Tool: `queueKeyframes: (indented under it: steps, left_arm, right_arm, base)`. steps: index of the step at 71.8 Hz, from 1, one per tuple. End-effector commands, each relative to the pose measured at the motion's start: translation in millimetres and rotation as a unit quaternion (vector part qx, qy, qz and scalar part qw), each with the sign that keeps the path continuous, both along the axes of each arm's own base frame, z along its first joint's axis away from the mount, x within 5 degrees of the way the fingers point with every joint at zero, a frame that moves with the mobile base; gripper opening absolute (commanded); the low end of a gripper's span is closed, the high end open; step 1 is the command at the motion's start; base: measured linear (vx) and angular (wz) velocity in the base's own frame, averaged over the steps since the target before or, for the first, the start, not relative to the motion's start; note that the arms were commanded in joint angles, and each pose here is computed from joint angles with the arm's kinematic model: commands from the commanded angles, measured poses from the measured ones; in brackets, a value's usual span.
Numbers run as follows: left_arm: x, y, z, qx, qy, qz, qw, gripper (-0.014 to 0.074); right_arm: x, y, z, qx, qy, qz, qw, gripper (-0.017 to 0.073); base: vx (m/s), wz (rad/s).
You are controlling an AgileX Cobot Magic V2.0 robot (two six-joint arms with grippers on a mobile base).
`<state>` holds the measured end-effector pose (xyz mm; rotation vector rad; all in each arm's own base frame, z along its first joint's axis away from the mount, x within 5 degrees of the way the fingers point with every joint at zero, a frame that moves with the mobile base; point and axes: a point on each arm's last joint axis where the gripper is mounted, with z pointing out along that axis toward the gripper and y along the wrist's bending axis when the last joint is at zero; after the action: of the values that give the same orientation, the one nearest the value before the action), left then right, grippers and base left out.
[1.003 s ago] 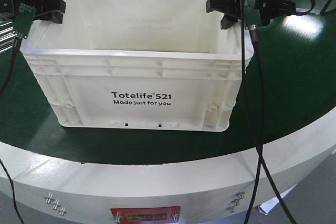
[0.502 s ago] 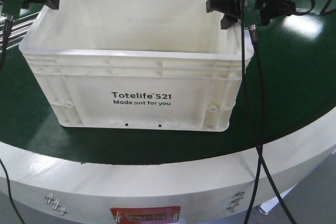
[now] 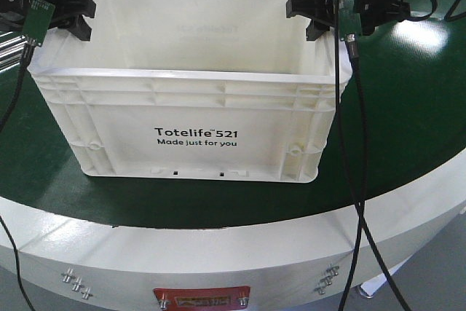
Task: Place moving items into box and shelve
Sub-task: 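Lift the crate off the turntable with both grippers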
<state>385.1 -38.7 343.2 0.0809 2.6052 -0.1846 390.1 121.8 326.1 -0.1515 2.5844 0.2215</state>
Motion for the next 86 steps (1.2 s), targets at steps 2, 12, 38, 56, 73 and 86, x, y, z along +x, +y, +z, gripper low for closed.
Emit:
queueKeyframes:
  steps: [2,12,38,56,73,86]
  left_arm:
    - [-6.3,-0.9,26.8,-0.014,-0.049,0.001,0.999,0.0456]
    - [-4.8,-1.1,23.9,-0.012,-0.044,0.000,0.999,0.0427]
    - [-2.1,-4.1,14.3,-0.018,-0.020,-0.014,1.000,0.0122]
    - [-1.3,-3.9,14.7,-0.012,-0.026,-0.022,0.999,-0.0029]
    - [-0.8,-5.5,16.0,-0.023,-0.032,-0.022,0.999,-0.0027]
    - [-4.8,-9.2,23.9,-0.040,-0.046,-0.038,0.997,-0.0026]
  right_arm:
    - [-7.4,-1.0,31.6,0.021,-0.052,0.010,0.998,-0.0012]
    - [-7.5,-1.0,31.5,0.021,-0.052,0.010,0.998,-0.0012]
    - [-7.6,-1.0,31.4,0.021,-0.051,0.010,0.998,-0.0012]
    - [-7.4,-1.0,31.5,0.021,-0.052,0.010,0.998,-0.0012]
    - [-8.4,-1.3,33.6,0.019,-0.056,0.014,0.998,-0.0012]
    - [-13.5,-2.6,42.7,0.023,-0.067,0.015,0.997,-0.0012]
  base:
    - [0.00,0.00]
    - [0.00,0.00]
    - [0.00,0.00]
    - [0.00,0.00]
    - [0.00,0.00]
    - [0.00,0.00]
